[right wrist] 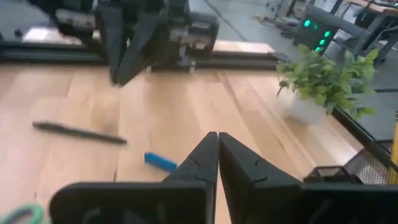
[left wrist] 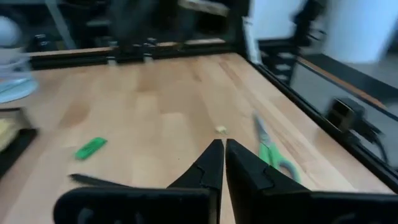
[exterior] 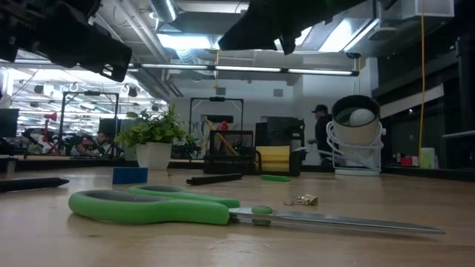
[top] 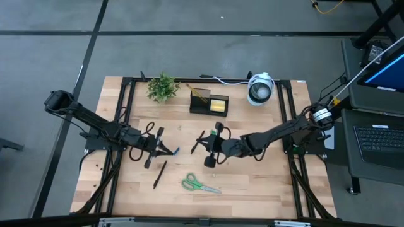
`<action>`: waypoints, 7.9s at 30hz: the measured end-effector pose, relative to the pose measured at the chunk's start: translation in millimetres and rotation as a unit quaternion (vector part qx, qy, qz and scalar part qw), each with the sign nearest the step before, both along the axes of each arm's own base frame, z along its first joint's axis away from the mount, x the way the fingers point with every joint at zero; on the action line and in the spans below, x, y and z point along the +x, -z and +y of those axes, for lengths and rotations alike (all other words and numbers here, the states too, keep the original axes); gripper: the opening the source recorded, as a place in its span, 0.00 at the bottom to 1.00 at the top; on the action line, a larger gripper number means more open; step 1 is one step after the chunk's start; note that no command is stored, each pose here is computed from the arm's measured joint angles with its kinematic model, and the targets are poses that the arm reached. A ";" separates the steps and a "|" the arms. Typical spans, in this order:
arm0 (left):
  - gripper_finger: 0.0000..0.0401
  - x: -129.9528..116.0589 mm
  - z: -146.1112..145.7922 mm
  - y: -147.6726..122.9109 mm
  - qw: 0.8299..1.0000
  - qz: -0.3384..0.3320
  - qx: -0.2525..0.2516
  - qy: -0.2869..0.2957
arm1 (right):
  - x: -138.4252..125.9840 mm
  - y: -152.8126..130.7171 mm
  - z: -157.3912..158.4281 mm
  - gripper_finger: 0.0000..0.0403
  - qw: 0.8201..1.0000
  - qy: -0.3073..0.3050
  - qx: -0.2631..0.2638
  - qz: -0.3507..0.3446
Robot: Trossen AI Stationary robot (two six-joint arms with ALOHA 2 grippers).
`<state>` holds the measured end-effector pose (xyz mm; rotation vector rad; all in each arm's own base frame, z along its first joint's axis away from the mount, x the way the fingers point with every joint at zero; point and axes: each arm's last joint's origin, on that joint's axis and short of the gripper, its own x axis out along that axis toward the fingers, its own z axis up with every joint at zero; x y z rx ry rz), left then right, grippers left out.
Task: Pick and place office supplies into organizer
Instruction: Put the blue eraser into the black organizer
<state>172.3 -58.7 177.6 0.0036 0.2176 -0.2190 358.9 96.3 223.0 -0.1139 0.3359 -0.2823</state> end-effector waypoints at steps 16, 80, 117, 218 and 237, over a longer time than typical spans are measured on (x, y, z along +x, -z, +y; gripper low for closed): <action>0.14 -1.0 -3.5 -5.7 0.997 -0.028 -0.031 -0.069 | -11.0 19.1 9.3 0.01 0.994 -0.039 0.099 0.025; 0.33 82.4 -29.4 25.4 0.853 0.388 -0.091 -0.336 | -85.9 24.8 -15.8 0.06 0.998 -0.035 0.016 0.055; 0.33 79.6 -16.6 51.5 0.817 0.439 -0.106 -0.358 | -87.3 27.6 -16.3 0.06 0.997 -0.034 0.011 0.071; 0.17 142.4 157.1 33.0 0.896 0.223 0.179 -0.340 | -85.2 29.5 -28.1 0.06 0.996 -0.011 0.008 0.083; 0.24 144.0 163.7 50.5 0.889 0.243 0.181 -0.345 | -85.2 29.4 -27.9 0.06 0.997 -0.011 0.009 0.082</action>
